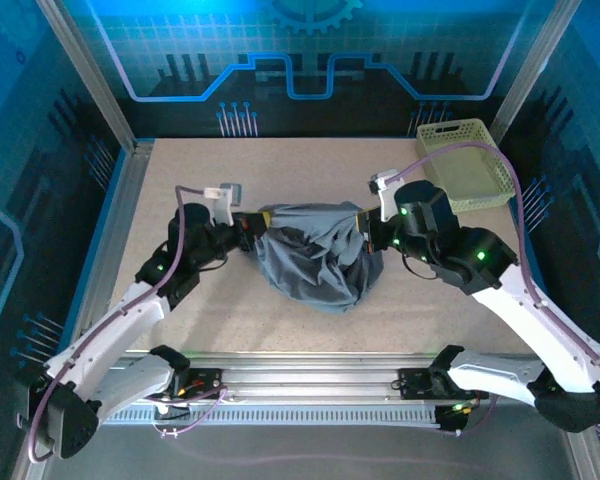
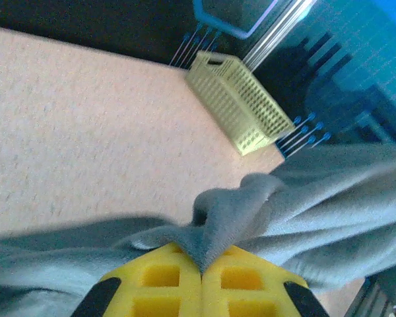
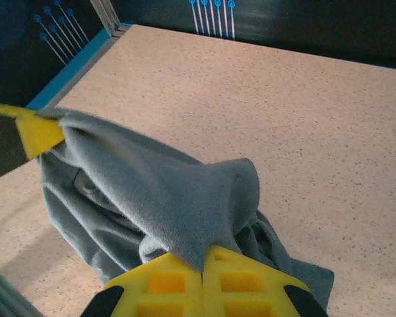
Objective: Fold the inside-out t-shirt
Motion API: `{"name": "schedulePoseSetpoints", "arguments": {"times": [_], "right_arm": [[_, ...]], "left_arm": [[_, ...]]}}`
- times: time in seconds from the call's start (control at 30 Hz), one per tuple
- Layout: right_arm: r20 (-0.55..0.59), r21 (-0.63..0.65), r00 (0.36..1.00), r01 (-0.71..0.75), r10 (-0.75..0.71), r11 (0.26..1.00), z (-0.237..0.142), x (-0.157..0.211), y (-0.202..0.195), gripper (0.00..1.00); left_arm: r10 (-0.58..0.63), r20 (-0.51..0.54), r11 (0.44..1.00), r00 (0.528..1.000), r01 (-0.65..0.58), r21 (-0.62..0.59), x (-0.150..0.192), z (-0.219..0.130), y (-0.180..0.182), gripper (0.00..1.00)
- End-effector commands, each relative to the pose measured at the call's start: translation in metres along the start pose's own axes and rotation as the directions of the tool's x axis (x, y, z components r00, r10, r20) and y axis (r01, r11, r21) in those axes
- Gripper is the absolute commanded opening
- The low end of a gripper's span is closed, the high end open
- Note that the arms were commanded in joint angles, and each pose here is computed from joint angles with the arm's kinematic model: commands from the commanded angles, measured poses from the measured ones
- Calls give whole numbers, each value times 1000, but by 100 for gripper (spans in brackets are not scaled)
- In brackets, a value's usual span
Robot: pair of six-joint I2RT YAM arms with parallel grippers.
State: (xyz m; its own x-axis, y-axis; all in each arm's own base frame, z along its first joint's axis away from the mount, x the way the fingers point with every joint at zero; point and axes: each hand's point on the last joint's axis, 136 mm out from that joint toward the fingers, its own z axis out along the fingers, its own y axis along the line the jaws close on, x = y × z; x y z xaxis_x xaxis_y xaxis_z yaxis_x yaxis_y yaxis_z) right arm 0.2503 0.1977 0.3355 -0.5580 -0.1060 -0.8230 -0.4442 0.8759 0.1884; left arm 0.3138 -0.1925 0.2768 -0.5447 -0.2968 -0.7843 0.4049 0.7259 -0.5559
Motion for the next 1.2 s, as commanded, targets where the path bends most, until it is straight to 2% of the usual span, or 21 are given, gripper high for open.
{"name": "schedulePoseSetpoints", "arguments": {"times": [0.0, 0.07, 0.13, 0.2, 0.27, 0.3, 0.33, 0.43, 0.53, 0.67, 0.83, 0.93, 0.97, 1.13, 1.17], "right_arm": [[-115, -31, 993, -35, 32, 999, 30, 30, 0, 0], [-158, -2, 986, -60, 59, 998, 50, 40, -7, 0], [-196, 25, 977, -79, 83, 997, 71, 48, -15, 0], [-218, 37, 970, -96, 102, 995, 85, 50, -20, 0], [-227, 45, 967, -107, 114, 993, 95, 49, -23, 0], [-227, 49, 967, -109, 117, 993, 97, 47, -24, 0], [-227, 44, 967, -110, 117, 993, 99, 45, -23, 0], [-211, 22, 970, -116, 118, 993, 99, 38, -20, 0], [-197, 2, 973, -122, 120, 993, 95, 34, -16, 0], [-184, -27, 976, -128, 121, 991, 88, 30, -11, 0], [-189, -55, 976, -125, 113, 991, 84, 33, -5, 0], [-186, -51, 976, -126, 115, 991, 82, 35, -6, 0], [-184, -44, 976, -126, 116, 991, 82, 36, -8, 0], [-202, 43, 973, -108, 115, 993, 88, 43, -24, 0], [-210, 68, 971, -104, 116, 992, 91, 45, -28, 0]], "left_arm": [[-36, -175, 977, 984, -2, -212, 26, 31, 50, 8], [-87, -282, 917, 955, -34, -398, 44, 39, 88, 21], [-135, -367, 824, 920, -101, -557, 60, 35, 120, 35], [-107, -393, 776, 913, -170, -607, 63, 28, 123, 57], [-15, -390, 755, 921, -245, -608, 59, 20, 106, 74], [36, -384, 760, 923, -274, -589, 57, 18, 91, 81], [85, -378, 788, 922, -294, -541, 60, 18, 71, 84], [181, -370, 909, 911, -299, -290, 87, 29, 10, 87], [237, -377, 949, 895, -297, -108, 120, 40, -23, 91], [199, -402, 955, 894, -268, -124, 137, 59, -15, 92], [180, -395, 957, 901, -253, -140, 140, 84, -12, 88], [171, -388, 959, 906, -244, -147, 140, 97, -11, 78], [166, -391, 957, 905, -243, -157, 141, 101, -9, 71], [150, -343, 970, 927, -206, -133, 129, 99, -19, 25], [153, -330, 971, 932, -203, -124, 126, 95, -21, 11]]}}
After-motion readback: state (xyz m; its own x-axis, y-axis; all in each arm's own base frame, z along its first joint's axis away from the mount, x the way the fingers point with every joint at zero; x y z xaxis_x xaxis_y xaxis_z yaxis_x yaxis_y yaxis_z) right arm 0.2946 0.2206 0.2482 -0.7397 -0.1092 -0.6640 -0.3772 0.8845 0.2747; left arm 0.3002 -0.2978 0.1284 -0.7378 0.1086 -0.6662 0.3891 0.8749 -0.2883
